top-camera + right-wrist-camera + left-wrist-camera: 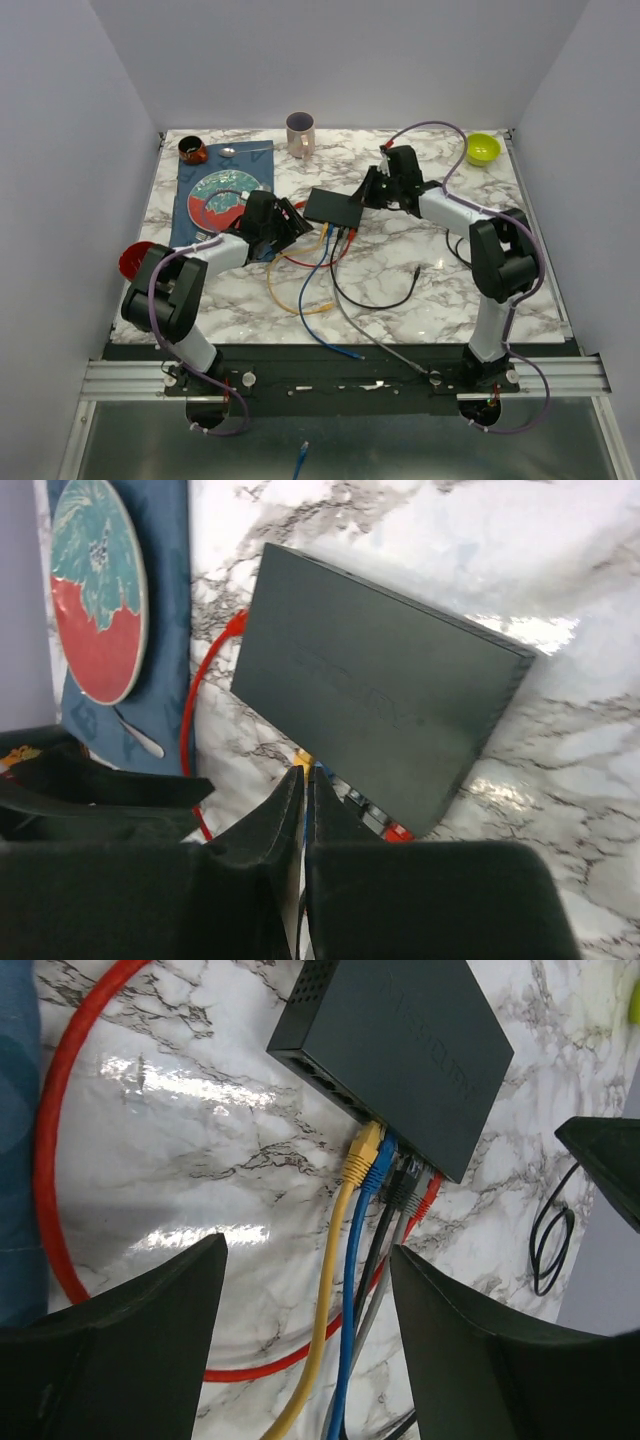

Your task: Pull the plug from the switch port

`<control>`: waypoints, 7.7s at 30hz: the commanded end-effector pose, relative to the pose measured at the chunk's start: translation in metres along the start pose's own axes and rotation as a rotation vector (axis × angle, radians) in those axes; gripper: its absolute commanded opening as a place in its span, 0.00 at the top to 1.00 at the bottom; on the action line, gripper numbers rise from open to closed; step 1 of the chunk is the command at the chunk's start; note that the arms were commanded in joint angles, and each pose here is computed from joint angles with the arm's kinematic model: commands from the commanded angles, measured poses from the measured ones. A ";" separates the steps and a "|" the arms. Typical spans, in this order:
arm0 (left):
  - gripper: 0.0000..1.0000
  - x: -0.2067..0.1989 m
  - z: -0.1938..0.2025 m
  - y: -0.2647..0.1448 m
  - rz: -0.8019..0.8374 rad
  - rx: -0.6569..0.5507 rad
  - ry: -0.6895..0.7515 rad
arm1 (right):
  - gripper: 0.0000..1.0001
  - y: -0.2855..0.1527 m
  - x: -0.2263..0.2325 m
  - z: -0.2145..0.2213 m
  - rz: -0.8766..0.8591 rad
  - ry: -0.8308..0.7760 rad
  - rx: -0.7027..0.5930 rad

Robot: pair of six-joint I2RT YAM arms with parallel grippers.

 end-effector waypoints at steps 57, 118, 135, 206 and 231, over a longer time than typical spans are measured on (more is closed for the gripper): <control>0.52 -0.027 0.010 0.079 0.304 0.115 -0.191 | 0.96 0.029 0.011 0.014 -0.131 0.024 0.083; 0.62 -0.010 0.000 0.094 0.175 0.039 -0.291 | 0.98 0.050 -0.019 0.048 -0.038 0.084 0.192; 0.87 -0.006 -0.001 0.097 0.152 0.029 -0.303 | 0.98 0.052 -0.020 0.050 -0.042 0.090 0.200; 0.36 -0.018 -0.023 0.019 0.176 -0.004 -0.113 | 0.64 -0.003 0.039 0.027 0.001 -0.078 0.093; 0.40 0.020 0.041 -0.035 0.010 0.229 0.188 | 0.64 -0.036 0.030 0.065 -0.001 -0.078 0.110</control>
Point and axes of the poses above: each gripper's point midway between its finger pads, its own y axis out along the fingers, its own x axis along the line the jaws close on, z = x × y, the point moved 3 cm from there along -y, back along the fingers, and after that the axes turned 8 degrees about -y, right-handed, at the moved point
